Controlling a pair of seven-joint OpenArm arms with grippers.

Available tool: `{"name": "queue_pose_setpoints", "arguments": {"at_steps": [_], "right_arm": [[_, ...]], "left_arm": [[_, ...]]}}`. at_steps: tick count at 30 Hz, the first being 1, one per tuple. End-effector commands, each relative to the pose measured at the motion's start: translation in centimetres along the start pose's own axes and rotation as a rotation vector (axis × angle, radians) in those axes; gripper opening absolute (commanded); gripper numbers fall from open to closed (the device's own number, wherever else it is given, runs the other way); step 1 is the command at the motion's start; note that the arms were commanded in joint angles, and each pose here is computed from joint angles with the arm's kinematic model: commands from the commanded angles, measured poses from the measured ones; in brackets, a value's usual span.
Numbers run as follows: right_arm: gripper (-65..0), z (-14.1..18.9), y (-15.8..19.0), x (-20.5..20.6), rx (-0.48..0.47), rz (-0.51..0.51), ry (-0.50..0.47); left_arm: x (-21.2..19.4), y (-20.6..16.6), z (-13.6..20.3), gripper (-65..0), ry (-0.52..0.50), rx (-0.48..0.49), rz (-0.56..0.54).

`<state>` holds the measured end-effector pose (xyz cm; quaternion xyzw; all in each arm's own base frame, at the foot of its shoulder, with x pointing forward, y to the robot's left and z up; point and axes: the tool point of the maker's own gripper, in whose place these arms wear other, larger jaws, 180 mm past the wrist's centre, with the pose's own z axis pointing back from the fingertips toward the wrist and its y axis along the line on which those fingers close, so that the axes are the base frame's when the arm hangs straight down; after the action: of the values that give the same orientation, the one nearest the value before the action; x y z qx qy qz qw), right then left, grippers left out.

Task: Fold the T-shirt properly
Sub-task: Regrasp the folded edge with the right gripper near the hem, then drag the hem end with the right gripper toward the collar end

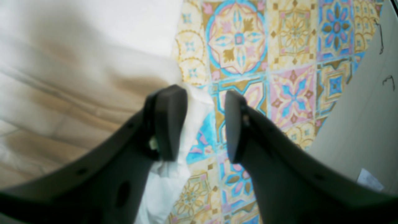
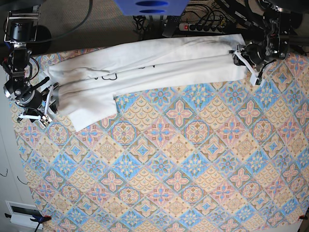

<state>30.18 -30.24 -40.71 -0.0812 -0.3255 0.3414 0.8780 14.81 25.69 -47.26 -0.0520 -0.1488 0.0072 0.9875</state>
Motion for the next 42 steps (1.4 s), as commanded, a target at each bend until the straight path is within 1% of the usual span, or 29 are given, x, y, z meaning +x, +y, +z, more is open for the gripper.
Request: {"name": "queue_pose_setpoints", "arguments": {"at_steps": [1, 4, 7, 9, 11, 12, 14, 17, 18, 21, 27, 30, 34, 37, 42], "right_arm": [[-41.7, 0.6, -1.7, 1.0, -0.036, 0.013, -0.029], [-41.7, 0.6, -1.8, 1.1, -0.038, 0.013, -0.031], [-41.7, 0.5, -1.7, 1.2, -0.037, 0.01, -0.033], [-41.7, 0.0, -0.6, 1.6, -0.015, 0.007, -0.043], [-41.7, -0.4, 0.4, 1.6, 0.006, 0.005, -0.028], [-41.7, -0.7, 0.8, 1.7, 0.014, 0.0, -0.024], [-41.7, -1.2, 0.8, 3.3, 0.015, 0.0, -0.051], [-41.7, -1.7, 0.2, 5.6, 0.008, 0.017, -0.084], [-41.7, -1.8, -0.4, 6.5, -0.002, 0.026, -0.089], [-41.7, -2.4, -1.2, 8.0, -0.003, 0.042, -0.086], [-41.6, -4.8, -1.0, 7.2, 0.052, 0.027, -0.018], [-41.5, -5.6, -1.2, 6.5, 0.067, 0.004, 0.013], [-37.3, -7.0, 0.7, 5.4, 0.118, -0.049, 0.043], [-36.1, -7.7, 2.3, 4.5, 0.155, -0.08, 0.067], [-36.1, -8.1, 0.9, 5.9, 0.141, -0.098, 0.051]], "left_arm": [[-1.0, 1.1, 0.0, -37.9, 0.045, 0.025, 0.006], [-1.2, 1.8, -0.5, -33.4, 0.066, 0.035, 0.03], [-1.6, 1.9, -0.7, -33.3, 0.077, 0.034, 0.038], [-1.7, 1.8, -0.8, -33.3, 0.078, 0.031, 0.036], [-1.7, 1.8, -0.8, -33.9, 0.078, 0.03, 0.038], [-1.6, 1.7, -0.8, -35.4, 0.076, 0.029, 0.037], [-1.1, 1.2, -1.1, -40.1, 0.066, 0.019, 0.043], [-1.3, 1.1, -1.4, -50.5, 0.073, 0.014, 0.055], [-1.6, 1.2, -1.5, -52.2, 0.078, 0.016, 0.061], [-1.8, 1.3, -1.7, -51.2, 0.085, 0.016, 0.069], [-1.7, 1.2, -1.7, -50.9, 0.083, 0.014, 0.069], [-1.7, 1.2, -1.7, -50.9, 0.082, 0.014, 0.068], [-1.7, 1.2, -1.7, -50.9, 0.081, 0.01, 0.071], [-1.5, 1.1, -1.7, -50.9, 0.077, 0.009, 0.072], [-0.9, 1.1, -1.7, -50.9, 0.067, 0.008, 0.071]]}}
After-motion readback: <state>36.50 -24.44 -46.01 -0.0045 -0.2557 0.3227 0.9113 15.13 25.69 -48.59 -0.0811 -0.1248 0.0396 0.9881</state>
